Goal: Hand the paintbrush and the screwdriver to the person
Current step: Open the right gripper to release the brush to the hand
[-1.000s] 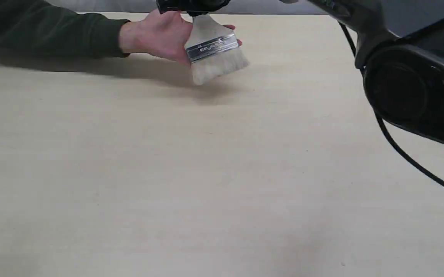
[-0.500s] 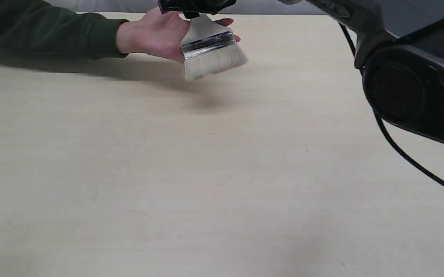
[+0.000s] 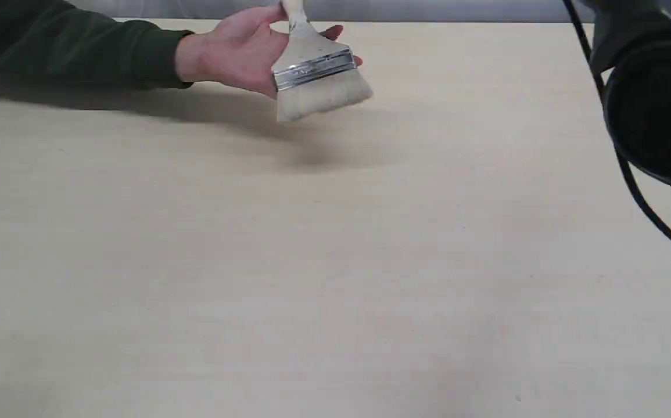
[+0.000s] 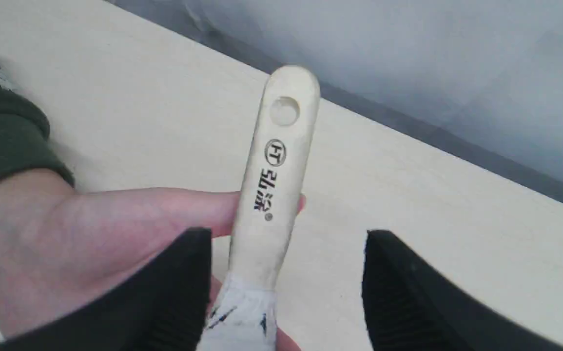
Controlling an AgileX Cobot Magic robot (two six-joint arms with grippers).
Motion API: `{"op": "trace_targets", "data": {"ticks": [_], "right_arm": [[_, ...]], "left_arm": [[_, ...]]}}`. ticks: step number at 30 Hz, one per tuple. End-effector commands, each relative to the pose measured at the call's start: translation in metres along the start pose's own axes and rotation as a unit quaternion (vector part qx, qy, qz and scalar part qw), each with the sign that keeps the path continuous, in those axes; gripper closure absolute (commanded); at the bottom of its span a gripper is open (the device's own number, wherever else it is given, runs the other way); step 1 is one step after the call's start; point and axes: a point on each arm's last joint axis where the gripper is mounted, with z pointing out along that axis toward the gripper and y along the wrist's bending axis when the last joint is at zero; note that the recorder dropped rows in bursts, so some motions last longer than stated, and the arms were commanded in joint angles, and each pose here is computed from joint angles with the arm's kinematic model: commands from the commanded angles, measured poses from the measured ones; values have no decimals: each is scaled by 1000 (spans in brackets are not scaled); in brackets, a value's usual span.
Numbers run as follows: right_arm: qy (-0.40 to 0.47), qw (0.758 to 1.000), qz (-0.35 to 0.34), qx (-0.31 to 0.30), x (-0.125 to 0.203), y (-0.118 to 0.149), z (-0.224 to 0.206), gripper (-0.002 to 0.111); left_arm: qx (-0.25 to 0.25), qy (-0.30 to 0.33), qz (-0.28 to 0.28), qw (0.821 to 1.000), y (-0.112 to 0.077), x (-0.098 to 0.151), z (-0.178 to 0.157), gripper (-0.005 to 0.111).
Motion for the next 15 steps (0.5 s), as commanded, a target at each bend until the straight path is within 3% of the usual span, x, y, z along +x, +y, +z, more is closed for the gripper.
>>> {"op": "trace_targets", "data": {"ticks": [1, 7, 15], "right_arm": [[22, 1000, -8, 10, -3, -8, -16, 58], [56, 998, -22, 11, 5, -6, -27, 58], [30, 999, -41, -8, 11, 6, -71, 62]], "left_arm": [[4, -5, -3, 1000, -1, 0, 0, 107], [4, -6, -2, 1000, 0, 0, 0, 107], [4, -6, -2, 1000, 0, 0, 0, 107]]}}
